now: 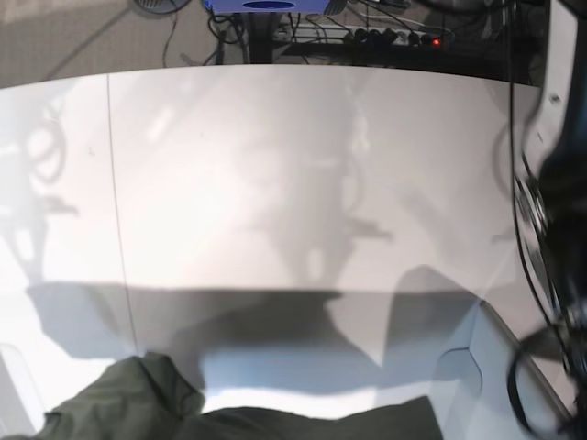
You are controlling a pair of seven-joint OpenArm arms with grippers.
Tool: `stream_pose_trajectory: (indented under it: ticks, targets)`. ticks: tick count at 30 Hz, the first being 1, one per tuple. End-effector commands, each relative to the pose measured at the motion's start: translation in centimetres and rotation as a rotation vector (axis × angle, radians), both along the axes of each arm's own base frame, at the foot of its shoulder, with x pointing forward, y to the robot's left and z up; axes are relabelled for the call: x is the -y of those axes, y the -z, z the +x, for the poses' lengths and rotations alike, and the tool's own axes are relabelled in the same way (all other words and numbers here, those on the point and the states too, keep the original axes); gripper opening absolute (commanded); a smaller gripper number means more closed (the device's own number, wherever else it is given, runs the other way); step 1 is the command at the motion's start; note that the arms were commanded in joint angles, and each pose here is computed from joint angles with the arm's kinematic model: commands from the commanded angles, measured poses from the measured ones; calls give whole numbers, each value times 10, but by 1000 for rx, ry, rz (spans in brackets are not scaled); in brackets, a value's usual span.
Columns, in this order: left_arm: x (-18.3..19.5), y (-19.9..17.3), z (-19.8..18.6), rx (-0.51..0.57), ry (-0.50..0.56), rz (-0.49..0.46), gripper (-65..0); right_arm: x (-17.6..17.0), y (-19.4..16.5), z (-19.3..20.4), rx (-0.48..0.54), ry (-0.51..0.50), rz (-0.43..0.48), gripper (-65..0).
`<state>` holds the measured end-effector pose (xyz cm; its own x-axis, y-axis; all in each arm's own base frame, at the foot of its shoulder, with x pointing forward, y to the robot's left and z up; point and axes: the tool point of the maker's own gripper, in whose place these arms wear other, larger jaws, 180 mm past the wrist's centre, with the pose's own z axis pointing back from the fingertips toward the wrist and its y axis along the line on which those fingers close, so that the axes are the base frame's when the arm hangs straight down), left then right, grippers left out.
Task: Layout the t-shirt on the table in an organized manner, then fold the t-shirt properly
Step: 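Lift the green shirt's edge with both grippers and fold it over the shirt, then lay the folded edge down with both grippers, pulling it taut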
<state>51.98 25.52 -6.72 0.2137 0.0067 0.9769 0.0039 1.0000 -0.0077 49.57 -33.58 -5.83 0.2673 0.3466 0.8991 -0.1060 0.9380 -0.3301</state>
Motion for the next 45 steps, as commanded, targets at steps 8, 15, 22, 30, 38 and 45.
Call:
stream_pose_trajectory:
  ticks: [8,15,22,30,38,45]
  targets:
    - [-29,154,-82,-267,-86,15,-650,-47,203,-60,-374,-35,113,-650]
    - [-33,260,-153,-476,-91,34,-650,-79,311,-131,-582,-17,267,-650]
    - [-38,319,-207,-634,-104,29,-650,-85,358,-183,-704,16,319,-650]
    - [-42,344,-238,-655,-107,42,-650,-74,383,-226,-797,43,298,-650]
    - [-45,361,-270,-722,-112,50,-650,-69,387,-260,-836,48,245,-650]
    - [-36,359,-282,-724,-91,56,-650,-66,379,-281,-894,56,174,-650]
